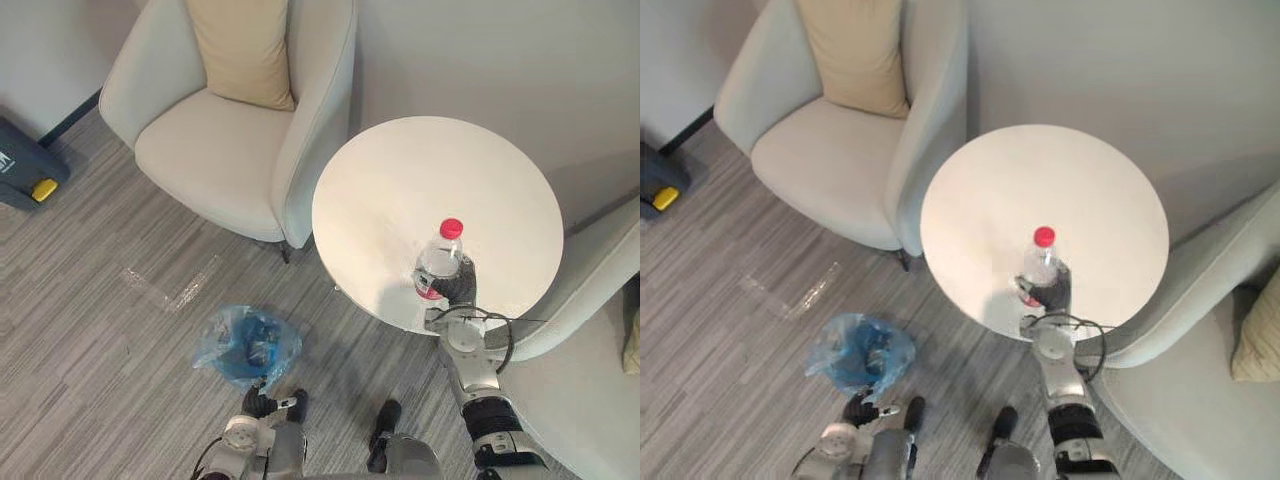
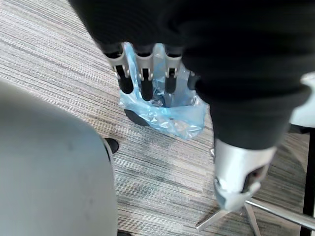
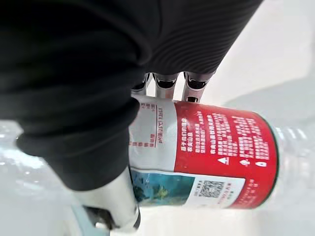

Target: Gather rubbish on tea table into small bin, then transfer packed bag to large trash can.

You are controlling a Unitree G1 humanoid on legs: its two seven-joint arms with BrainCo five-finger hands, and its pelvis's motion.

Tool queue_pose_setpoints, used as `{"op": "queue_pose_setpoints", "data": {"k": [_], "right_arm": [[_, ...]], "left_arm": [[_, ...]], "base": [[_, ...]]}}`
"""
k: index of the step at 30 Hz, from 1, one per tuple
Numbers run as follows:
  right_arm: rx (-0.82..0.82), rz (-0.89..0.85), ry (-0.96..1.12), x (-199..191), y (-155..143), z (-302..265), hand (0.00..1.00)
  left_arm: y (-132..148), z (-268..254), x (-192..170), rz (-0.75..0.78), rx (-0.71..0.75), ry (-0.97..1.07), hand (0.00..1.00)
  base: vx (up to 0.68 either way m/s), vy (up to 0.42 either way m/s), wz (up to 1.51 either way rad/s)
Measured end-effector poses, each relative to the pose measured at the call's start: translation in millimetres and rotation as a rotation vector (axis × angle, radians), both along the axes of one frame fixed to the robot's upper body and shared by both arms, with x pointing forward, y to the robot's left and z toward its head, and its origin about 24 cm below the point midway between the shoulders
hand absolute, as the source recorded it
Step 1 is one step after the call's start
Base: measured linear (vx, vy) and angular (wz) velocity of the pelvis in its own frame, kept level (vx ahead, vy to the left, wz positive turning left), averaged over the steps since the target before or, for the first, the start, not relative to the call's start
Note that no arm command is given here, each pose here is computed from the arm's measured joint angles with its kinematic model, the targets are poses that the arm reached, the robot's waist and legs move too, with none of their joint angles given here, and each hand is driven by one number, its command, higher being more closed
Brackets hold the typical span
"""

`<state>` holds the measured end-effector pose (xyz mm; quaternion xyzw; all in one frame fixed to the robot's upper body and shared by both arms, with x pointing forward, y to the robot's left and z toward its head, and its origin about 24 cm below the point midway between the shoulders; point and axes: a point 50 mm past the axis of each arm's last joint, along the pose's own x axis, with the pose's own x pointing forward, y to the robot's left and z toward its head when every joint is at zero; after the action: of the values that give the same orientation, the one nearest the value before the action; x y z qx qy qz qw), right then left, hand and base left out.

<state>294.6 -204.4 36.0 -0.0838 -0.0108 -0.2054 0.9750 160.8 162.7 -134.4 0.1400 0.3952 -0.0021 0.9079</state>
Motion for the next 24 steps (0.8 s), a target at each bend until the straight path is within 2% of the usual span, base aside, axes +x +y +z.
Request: {"op": "queue_pose_setpoints", "data": {"k": [6, 12, 24], "right_arm": [[0.007, -0.014, -0.007, -2.1, -3.9, 1.0, 1.0], [-0.008, 0.033, -0.062, -20.8, -3.6, 9.4, 1.0], [0.004, 0.145, -0.063, -63.2, 15.4, 2.8, 1.0]], "left_arm": [[-0.7, 0.3, 0.5, 0.006, -0.007, -0.002, 0.0], [3.4, 0.2, -0.1, 0.004, 0.004, 0.002, 0.0], [9.6, -5.1, -8.4, -0.017, 0.038, 0.048, 0.0]], "base": [[0.0, 0.005, 0.01], [-0.01, 0.005, -0.07], [-0.04, 0.015, -0.15]]}}
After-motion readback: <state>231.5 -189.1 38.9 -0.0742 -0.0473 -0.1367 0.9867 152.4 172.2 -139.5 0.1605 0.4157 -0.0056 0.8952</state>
